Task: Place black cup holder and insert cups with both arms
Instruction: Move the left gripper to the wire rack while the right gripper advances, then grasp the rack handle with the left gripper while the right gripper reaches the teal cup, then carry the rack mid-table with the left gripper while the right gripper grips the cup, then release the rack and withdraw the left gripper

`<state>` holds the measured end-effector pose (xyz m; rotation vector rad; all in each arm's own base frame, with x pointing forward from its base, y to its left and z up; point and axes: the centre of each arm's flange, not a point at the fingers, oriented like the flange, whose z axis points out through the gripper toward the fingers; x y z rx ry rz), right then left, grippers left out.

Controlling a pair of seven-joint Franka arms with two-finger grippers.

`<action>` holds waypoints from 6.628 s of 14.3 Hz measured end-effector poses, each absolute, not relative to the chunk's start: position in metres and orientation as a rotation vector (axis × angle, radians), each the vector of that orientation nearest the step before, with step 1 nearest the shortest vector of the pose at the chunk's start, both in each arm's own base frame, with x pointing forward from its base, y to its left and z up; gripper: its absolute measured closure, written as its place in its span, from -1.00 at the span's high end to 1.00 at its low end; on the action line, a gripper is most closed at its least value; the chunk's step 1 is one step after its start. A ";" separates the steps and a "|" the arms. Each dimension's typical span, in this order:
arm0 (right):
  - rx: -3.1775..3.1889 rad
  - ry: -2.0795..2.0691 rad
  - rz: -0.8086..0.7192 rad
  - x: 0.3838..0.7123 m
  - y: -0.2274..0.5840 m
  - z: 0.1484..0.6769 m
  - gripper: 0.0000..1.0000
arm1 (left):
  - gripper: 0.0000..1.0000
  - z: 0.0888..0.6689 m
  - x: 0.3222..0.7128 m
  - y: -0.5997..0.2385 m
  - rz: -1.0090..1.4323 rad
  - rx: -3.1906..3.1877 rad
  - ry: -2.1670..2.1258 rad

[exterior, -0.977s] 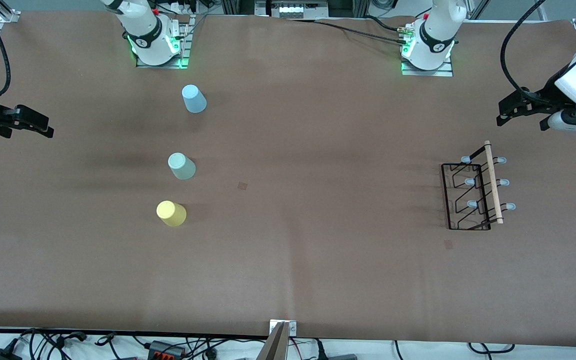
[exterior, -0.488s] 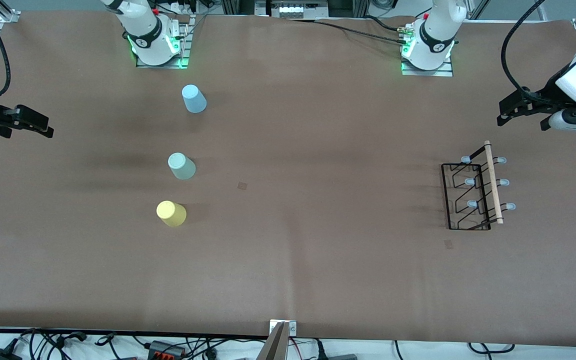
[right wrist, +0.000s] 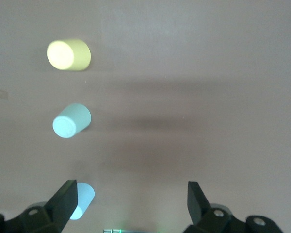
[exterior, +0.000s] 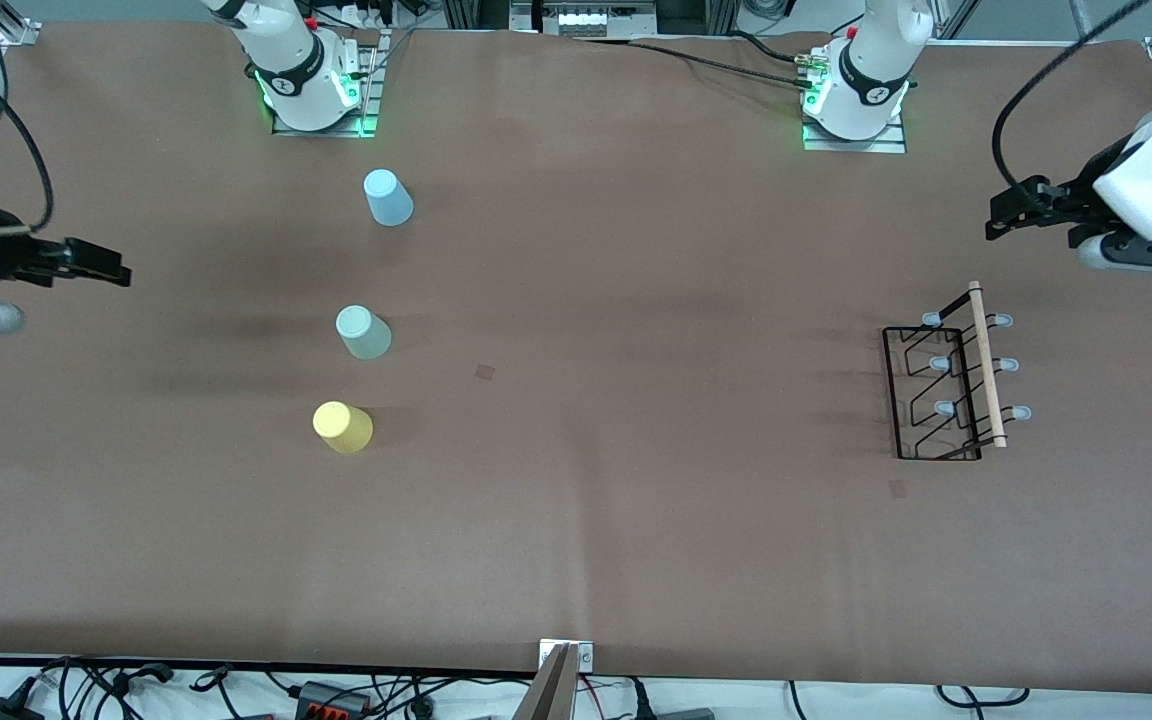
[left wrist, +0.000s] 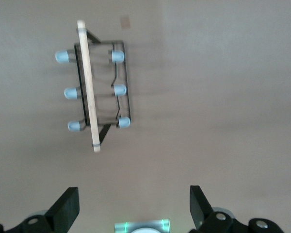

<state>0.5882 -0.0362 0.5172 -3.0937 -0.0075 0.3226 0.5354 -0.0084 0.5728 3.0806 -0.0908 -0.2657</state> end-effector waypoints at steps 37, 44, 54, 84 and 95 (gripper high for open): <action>-3.115 0.266 -0.005 0.532 0.075 0.315 1.00 | -0.67 0.322 0.555 0.063 0.147 3.184 -0.080; -3.071 0.391 -0.114 0.537 0.119 0.286 1.00 | -0.67 0.342 0.567 0.063 0.159 3.186 -0.084; -3.056 0.381 -0.140 0.536 0.142 0.262 1.00 | -0.67 0.438 0.602 -0.101 0.115 3.161 -0.246; -3.066 0.479 -0.022 0.496 0.177 0.205 0.65 | 0.87 0.349 0.474 -0.510 0.202 3.170 0.082; -3.008 0.570 -0.123 0.515 0.206 0.343 0.40 | 1.00 0.517 0.569 -0.276 0.112 3.290 -0.194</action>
